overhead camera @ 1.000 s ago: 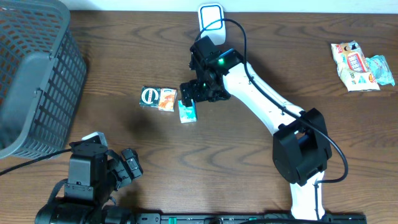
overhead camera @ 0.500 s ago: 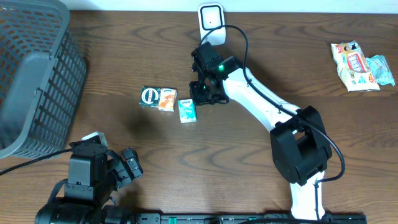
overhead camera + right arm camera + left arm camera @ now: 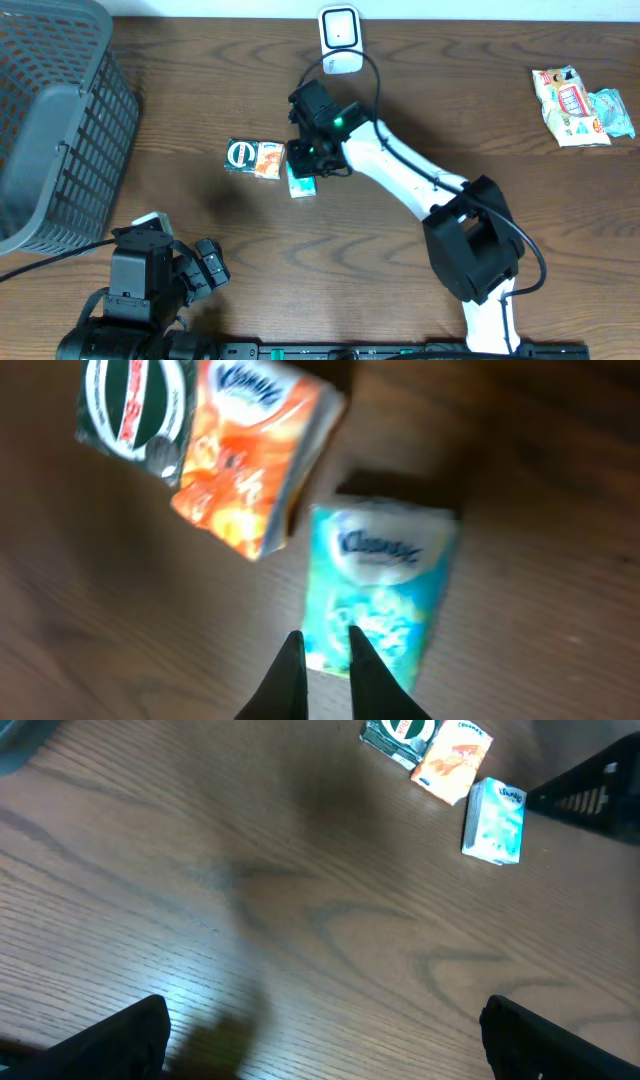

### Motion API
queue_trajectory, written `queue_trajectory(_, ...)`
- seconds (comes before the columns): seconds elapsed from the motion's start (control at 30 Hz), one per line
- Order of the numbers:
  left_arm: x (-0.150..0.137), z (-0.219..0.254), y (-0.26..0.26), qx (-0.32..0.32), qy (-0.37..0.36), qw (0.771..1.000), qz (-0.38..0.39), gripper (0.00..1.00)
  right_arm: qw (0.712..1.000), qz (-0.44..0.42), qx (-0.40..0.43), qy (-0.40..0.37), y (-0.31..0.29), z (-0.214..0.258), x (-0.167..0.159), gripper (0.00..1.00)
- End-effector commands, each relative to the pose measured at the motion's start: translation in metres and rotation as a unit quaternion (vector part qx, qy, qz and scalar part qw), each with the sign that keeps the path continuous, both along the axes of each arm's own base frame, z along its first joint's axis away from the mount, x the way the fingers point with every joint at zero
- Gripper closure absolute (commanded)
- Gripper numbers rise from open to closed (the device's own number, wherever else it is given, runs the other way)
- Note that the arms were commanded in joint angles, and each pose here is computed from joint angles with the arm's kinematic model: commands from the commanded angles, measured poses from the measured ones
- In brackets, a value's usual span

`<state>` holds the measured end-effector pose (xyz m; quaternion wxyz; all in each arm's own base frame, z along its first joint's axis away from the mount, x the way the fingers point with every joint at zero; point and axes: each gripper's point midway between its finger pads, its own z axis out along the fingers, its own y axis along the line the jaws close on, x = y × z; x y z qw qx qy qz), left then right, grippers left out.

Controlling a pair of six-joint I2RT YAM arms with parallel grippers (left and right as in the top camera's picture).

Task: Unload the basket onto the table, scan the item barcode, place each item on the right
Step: 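Grasp the teal Kleenex pack and lift it to the right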

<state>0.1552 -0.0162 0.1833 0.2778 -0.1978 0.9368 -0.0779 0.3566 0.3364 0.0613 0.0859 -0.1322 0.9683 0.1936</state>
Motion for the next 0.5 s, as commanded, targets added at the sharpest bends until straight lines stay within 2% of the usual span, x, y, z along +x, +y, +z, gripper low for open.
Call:
queue_trajectory(0.0,-0.001,0.000,0.002,0.004,-0.001,1.000,0.003,0.02,0.999,-0.011,-0.041,-0.021,0.005,-0.010,-0.007,0.87)
queue_trajectory(0.07,-0.001,0.000,0.002,0.004,-0.001,1.000,0.003,0.02,0.998,-0.005,-0.047,-0.035,0.011,-0.010,-0.009,0.76)
queue_trajectory(0.27,-0.001,0.000,0.002,0.004,-0.001,1.000,0.003,0.02,0.993,0.004,-0.083,-0.088,0.021,-0.010,-0.013,0.75)
queue_trajectory(0.47,-0.001,0.000,0.002,0.004,-0.001,1.000,0.003,0.02,0.975,0.005,-0.153,-0.161,0.019,-0.019,-0.019,0.59)
